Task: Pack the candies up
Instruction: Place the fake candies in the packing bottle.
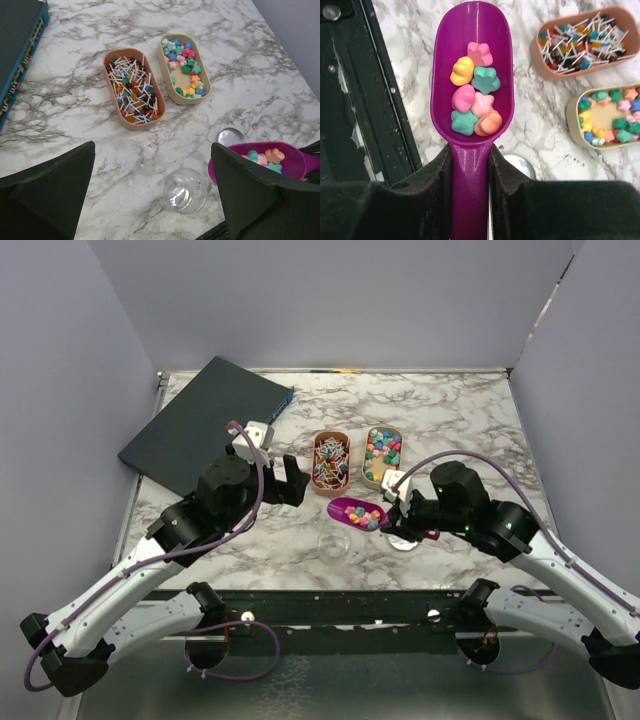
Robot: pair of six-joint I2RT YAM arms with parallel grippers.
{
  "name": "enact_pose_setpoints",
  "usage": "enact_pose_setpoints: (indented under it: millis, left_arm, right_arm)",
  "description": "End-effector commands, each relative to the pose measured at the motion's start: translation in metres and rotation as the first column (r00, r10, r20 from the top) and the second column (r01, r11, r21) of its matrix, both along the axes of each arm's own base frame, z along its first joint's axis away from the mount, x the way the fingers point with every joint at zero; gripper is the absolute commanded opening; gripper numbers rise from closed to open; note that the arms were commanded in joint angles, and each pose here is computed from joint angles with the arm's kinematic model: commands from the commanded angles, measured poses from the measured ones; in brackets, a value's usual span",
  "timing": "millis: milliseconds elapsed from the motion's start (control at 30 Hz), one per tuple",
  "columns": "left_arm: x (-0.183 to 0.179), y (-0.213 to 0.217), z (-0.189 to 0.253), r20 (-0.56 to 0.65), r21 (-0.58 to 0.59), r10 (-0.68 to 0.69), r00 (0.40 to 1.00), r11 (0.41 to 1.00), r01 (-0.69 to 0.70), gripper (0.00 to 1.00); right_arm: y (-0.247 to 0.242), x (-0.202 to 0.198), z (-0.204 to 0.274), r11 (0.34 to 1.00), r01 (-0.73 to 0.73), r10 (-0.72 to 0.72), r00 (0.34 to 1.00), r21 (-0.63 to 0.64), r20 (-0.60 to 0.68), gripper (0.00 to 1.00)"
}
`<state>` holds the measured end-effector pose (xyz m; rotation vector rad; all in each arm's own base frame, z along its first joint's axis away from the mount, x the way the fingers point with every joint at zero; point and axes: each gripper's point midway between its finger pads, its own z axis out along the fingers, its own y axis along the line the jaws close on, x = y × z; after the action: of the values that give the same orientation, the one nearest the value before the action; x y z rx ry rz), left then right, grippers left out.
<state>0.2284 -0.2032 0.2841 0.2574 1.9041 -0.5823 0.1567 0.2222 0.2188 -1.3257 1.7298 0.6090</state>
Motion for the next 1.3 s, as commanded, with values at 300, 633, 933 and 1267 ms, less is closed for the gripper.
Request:
enact_pose_setpoints:
  millis: [300, 633, 933, 1267]
  left_arm:
    - [0.012, 0.058, -0.004, 0.126, 0.108, 0.213, 0.969, 0.968, -0.226, 0.99]
    - [0.012, 0.064, -0.018, 0.152, 0.136, 0.217, 0.964, 0.962, -0.238, 0.99]
    - [0.011, 0.061, -0.019, 0.152, 0.135, 0.198, 0.968, 0.966, -0.218, 0.99]
    - [0.008, 0.064, -0.014, 0.164, 0.117, 0.197, 0.967, 0.969, -0.217, 0.99]
  right_arm:
    - [-0.013, -0.017, -0.032, 0.964, -0.156, 0.136, 0.985, -0.215, -0.107, 0.0]
    - [-0.012, -0.015, -0.057, 0.933, -0.194, 0.143, 0.973, -0.304, -0.181, 0.0]
    - [-0.009, -0.009, -0.069, 0.886, -0.219, 0.138, 0.966, -0.41, -0.217, 0.01]
    - [-0.014, 0.0, -0.073, 0.817, -0.207, 0.086, 0.967, -0.538, -0.241, 0.0]
